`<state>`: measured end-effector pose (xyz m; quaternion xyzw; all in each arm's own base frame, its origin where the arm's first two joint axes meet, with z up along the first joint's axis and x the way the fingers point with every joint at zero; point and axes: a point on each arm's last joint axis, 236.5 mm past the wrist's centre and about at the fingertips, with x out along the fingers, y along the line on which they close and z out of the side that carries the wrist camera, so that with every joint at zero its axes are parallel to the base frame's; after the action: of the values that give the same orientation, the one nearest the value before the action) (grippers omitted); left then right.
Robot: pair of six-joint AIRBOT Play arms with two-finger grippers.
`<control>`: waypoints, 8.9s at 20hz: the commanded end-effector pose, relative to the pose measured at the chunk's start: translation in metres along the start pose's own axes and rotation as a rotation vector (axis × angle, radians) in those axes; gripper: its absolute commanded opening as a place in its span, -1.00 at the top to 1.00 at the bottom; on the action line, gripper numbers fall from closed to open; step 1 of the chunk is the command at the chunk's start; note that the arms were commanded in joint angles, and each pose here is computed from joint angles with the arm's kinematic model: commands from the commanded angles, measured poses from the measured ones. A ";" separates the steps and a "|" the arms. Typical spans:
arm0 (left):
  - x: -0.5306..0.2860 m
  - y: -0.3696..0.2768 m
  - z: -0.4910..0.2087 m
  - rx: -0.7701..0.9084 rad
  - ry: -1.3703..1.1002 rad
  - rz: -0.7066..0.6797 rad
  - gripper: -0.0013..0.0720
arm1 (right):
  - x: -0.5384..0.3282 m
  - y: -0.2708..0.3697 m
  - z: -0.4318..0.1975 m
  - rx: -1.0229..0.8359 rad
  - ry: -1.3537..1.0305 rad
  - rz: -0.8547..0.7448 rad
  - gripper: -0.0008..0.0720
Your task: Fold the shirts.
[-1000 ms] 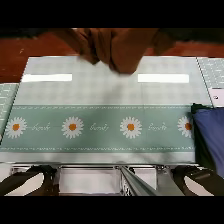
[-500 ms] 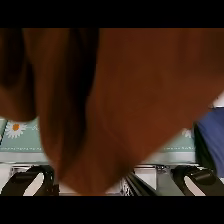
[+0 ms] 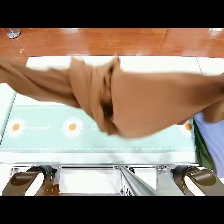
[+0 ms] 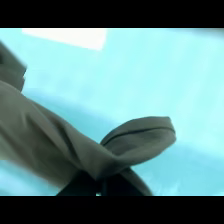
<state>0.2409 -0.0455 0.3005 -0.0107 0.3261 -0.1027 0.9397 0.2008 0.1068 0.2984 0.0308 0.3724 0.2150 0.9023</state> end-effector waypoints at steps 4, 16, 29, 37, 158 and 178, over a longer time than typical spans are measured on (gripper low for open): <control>0.152 0.007 -0.176 -0.205 0.460 -0.077 0.88 | 0.150 -0.076 -0.078 0.158 0.279 -0.137 0.93; 0.281 -0.002 -0.184 -0.423 0.482 -0.244 -0.96 | 0.326 -0.158 0.021 0.471 0.250 0.018 -0.77; 0.291 -0.088 -0.232 -0.580 0.584 -0.460 -0.96 | 0.243 -0.115 -0.185 0.755 0.305 0.109 -0.76; 0.347 -0.124 -0.216 -0.498 0.554 -0.451 -0.57 | 0.253 -0.043 -0.234 0.685 0.477 0.199 -0.76; 0.346 -0.031 -0.155 -0.510 0.560 -0.729 0.88 | 0.344 -0.137 -0.171 0.762 0.509 0.083 0.93; -0.197 0.001 0.160 0.168 -0.747 0.270 0.89 | -0.183 0.004 0.152 -0.110 -0.806 -0.233 0.93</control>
<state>0.2618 -0.0402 0.5265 0.0358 -0.0094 -0.1061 0.9937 0.2517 0.0688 0.5105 0.0487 0.0239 0.1503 0.9871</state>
